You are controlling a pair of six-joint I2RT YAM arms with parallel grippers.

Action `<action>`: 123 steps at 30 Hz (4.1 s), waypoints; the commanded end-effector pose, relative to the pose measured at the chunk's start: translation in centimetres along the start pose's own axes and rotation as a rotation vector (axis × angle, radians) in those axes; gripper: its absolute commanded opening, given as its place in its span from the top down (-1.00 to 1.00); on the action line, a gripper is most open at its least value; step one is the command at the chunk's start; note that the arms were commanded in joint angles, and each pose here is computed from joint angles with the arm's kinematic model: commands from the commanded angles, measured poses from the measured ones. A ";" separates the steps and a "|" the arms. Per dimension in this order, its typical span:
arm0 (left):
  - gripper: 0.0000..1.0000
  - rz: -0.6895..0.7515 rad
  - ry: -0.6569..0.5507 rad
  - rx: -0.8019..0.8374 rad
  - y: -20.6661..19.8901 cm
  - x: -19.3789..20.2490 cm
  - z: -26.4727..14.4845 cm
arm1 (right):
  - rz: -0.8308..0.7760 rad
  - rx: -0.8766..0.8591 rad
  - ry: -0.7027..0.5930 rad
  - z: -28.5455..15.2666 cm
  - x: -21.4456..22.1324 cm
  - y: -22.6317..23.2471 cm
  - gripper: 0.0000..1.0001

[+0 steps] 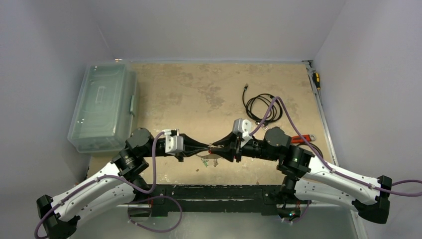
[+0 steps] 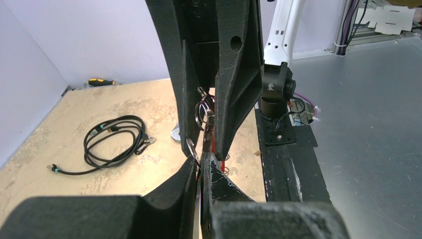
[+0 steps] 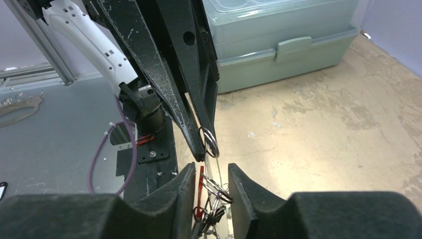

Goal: Put the keys on the keyring

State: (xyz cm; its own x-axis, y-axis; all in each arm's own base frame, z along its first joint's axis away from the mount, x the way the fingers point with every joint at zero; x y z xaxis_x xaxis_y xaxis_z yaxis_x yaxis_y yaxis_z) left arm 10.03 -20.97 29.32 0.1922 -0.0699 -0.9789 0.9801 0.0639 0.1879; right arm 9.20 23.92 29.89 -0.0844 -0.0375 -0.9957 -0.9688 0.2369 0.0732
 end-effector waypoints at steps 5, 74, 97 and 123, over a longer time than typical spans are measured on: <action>1.00 0.047 -0.063 -0.010 0.2 -1.1 0.0 | -0.007 -0.026 -0.052 0.5 -1.6 0.3 0.58; 1.00 0.045 -0.046 -0.001 0.2 -0.4 0.2 | -0.102 -0.034 -0.051 1.8 -2.0 -0.3 1.00; 0.12 -0.034 0.234 0.039 1.2 -5.5 -0.4 | -0.275 0.113 0.188 -0.8 -1.3 -2.4 1.00; 0.26 -0.238 0.412 0.073 3.1 -1.6 3.3 | -0.329 0.068 0.189 -1.8 -1.5 -1.9 1.00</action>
State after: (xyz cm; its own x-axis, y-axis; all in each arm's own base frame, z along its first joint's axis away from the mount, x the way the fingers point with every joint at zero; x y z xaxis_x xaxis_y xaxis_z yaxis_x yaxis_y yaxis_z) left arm 13.07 -23.50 30.53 -0.0941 0.3653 -0.9261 0.9953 0.0571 -0.0787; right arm 10.90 21.87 28.76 0.1194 -0.3745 -0.9195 -0.9426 0.2481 -0.2235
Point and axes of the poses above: each gripper's point midway between its finger pads, its own z axis out along the fingers, its own y axis along the line the jaws close on, x = y × z, the point moved 7 cm from there along -z, back along the fingers, and after that the axes turned 1 degree about z, right-handed, at the moved point
